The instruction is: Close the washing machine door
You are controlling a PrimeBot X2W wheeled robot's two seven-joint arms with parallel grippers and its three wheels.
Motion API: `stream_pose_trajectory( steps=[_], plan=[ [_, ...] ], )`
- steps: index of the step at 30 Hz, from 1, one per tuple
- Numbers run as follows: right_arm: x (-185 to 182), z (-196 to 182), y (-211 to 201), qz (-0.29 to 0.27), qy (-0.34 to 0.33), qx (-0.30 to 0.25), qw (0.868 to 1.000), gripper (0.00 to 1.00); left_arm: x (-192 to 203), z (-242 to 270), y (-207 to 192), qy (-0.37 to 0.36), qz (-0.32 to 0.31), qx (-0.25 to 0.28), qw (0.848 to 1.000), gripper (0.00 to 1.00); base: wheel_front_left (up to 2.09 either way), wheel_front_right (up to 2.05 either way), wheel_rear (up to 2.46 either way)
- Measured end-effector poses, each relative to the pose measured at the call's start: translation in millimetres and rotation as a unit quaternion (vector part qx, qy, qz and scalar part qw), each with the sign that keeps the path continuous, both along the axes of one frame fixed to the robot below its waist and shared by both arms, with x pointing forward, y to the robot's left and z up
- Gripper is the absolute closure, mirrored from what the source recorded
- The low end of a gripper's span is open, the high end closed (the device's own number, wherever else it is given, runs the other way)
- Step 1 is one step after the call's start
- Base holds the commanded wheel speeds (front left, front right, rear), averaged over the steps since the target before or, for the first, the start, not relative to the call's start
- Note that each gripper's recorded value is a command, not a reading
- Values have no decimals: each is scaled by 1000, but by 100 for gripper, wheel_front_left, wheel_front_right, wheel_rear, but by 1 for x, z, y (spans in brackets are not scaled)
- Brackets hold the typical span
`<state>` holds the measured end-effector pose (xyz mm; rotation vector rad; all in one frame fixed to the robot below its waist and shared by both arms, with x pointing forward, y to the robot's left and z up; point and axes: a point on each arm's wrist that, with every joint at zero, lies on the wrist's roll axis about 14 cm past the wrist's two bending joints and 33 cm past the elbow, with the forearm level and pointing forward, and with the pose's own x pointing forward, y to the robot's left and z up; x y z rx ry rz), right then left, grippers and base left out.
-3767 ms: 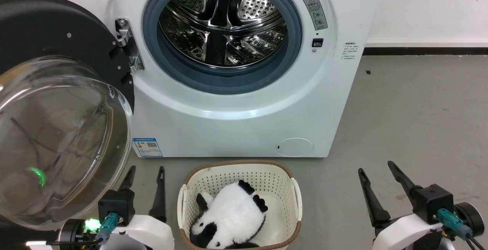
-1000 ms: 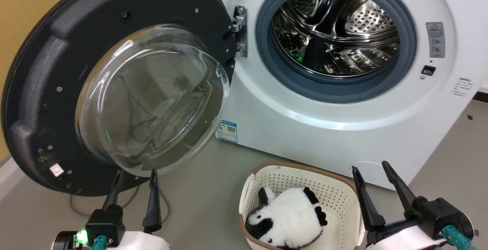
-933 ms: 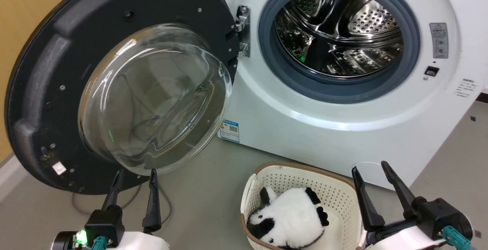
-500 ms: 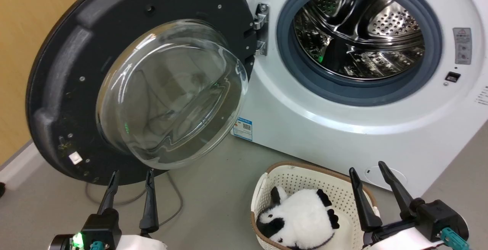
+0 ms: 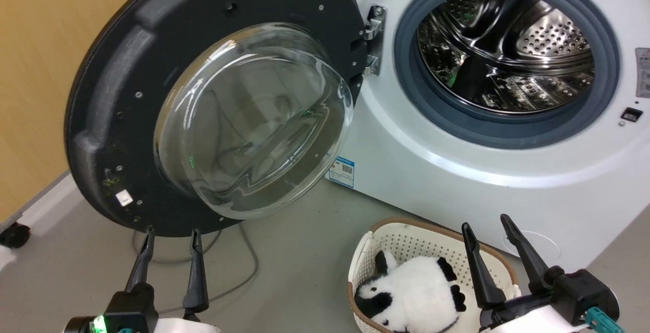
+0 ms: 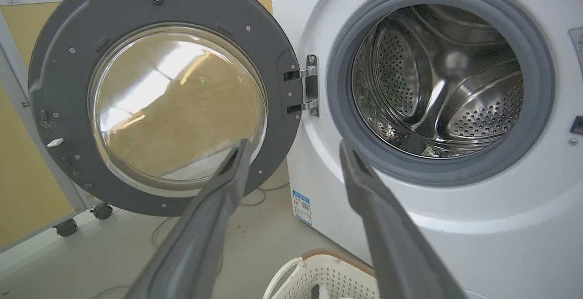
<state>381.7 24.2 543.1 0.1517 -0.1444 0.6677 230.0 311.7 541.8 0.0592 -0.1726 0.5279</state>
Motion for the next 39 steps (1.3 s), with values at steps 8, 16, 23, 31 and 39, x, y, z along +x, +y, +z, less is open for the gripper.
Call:
stream_pose_trajectory(
  steps=[8,16,23,31,39],
  plan=[
    [-2,3,13,19,-5,10,1000,0,-14,1,7,-6,22,3,1000,0,0,0,0],
    [-4,4,19,29,-6,15,999,0,-21,2,10,-10,32,6,999,0,0,0,0],
    [-4,4,19,29,-6,15,999,0,-21,3,10,-11,32,4,999,50,0,0,0],
    [0,-3,19,28,0,11,1000,0,-25,51,32,-90,42,14,995,100,0,0,0],
    [5,-18,13,21,7,-5,1000,0,-25,117,92,-167,79,67,981,100,0,0,0]
  ],
)
